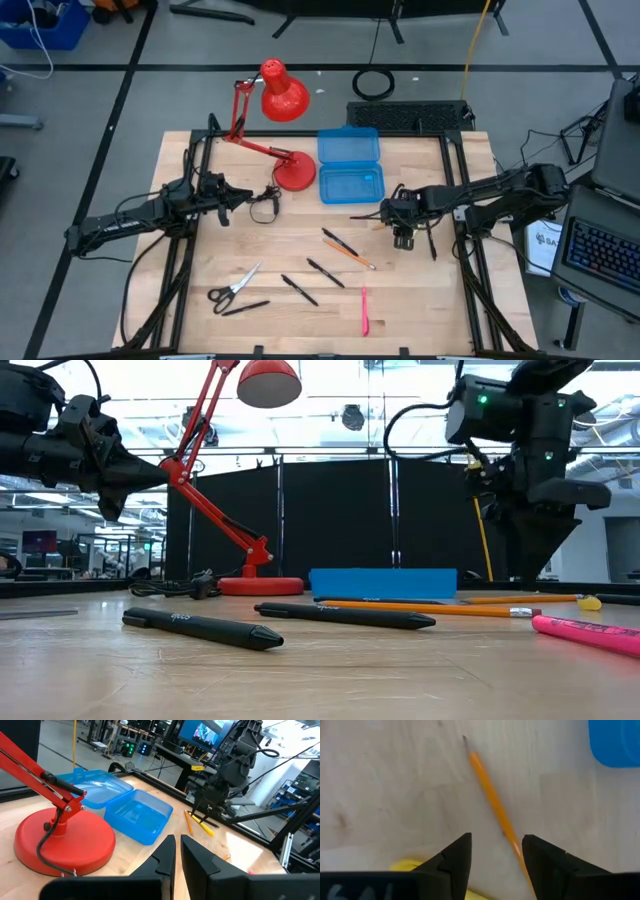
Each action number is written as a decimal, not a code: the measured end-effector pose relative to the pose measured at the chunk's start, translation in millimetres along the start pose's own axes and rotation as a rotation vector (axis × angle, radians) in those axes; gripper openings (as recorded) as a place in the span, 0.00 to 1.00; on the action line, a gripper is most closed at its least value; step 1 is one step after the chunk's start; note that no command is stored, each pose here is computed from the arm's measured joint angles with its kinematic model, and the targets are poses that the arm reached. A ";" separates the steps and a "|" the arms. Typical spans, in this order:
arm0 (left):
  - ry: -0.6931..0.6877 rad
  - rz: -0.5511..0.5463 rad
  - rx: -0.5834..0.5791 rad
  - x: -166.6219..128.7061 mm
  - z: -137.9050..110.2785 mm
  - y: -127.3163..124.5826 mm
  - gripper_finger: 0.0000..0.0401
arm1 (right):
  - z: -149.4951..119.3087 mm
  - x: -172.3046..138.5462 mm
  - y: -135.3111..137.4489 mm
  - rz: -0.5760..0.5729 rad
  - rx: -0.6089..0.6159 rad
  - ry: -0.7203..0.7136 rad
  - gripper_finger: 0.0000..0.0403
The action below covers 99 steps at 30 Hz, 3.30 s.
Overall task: Pick & place school supplies into a supply box
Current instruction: Put the orange pencil into the blue supply box
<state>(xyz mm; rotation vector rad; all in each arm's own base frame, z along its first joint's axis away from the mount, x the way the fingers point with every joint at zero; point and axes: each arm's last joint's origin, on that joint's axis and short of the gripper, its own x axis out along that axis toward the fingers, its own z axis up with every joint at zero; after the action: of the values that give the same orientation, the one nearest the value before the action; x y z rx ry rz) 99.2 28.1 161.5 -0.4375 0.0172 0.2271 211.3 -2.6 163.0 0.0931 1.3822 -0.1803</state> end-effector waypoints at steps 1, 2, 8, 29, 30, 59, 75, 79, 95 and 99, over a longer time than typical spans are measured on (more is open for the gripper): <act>0.000 0.000 0.000 0.0 0.0 0.0 0.08 | 0.4 1.7 -1.5 -0.001 0.007 0.009 0.41; 0.000 -0.001 0.000 0.0 0.0 0.0 0.08 | 0.7 3.9 -2.6 0.003 0.011 0.020 0.40; 0.007 0.000 0.000 0.3 -0.5 0.1 0.08 | 3.2 15.0 -8.8 0.012 0.007 0.067 0.39; 0.026 0.009 -0.023 1.6 -2.0 1.0 0.08 | 1.0 29.5 -27.2 0.074 0.046 0.070 0.38; 0.026 0.010 -0.024 1.6 -2.0 1.0 0.08 | -0.5 30.5 -27.2 0.073 0.044 0.073 0.38; 0.026 0.010 -0.025 1.6 -2.0 1.0 0.08 | -3.0 35.6 -25.3 0.127 0.043 0.058 0.13; 0.026 0.011 -0.025 1.6 -2.0 1.0 0.08 | -2.0 35.8 -25.2 0.126 0.067 0.047 0.01; 0.026 0.011 -0.025 1.6 -2.0 1.0 0.08 | -2.1 35.8 -25.2 0.126 0.069 0.049 0.01; 0.025 0.011 -0.025 1.6 -2.0 1.0 0.08 | -0.6 24.2 -25.9 0.123 0.087 -0.030 0.00; 0.025 0.011 -0.025 1.6 -2.0 1.1 0.08 | 0.0 23.9 -25.9 0.124 0.087 -0.037 0.00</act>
<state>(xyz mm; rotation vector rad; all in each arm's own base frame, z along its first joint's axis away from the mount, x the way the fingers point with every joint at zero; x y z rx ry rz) 100.6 28.6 159.1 -0.4649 0.0418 0.2329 210.9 -29.8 140.6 0.2463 1.3274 -0.1375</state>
